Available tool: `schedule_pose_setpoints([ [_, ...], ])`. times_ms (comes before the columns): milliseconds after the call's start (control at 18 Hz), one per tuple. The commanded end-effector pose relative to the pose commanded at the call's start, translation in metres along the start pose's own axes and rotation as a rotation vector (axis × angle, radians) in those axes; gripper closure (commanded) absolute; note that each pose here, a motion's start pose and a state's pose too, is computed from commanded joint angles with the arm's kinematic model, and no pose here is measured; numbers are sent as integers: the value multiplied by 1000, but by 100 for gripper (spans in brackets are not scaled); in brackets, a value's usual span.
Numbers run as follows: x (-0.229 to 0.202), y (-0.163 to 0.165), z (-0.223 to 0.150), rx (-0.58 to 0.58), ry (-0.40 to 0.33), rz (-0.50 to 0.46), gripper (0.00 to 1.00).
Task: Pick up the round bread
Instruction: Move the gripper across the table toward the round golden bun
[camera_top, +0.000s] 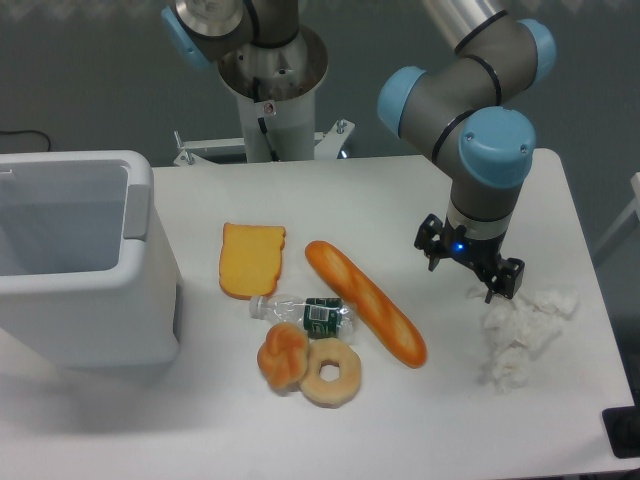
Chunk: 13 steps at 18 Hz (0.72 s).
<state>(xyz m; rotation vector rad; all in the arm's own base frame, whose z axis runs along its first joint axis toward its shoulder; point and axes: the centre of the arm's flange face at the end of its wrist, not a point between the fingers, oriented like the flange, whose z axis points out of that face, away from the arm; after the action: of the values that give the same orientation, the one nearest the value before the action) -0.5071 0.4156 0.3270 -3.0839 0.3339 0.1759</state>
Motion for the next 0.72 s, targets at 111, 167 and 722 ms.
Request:
schedule_pose_setpoints([
  [111, 2, 1, 1, -1, 3, 0, 0],
  [167, 3, -1, 0, 1, 3, 0, 0],
  [722, 38, -32, 24, 2, 21, -253, 0],
])
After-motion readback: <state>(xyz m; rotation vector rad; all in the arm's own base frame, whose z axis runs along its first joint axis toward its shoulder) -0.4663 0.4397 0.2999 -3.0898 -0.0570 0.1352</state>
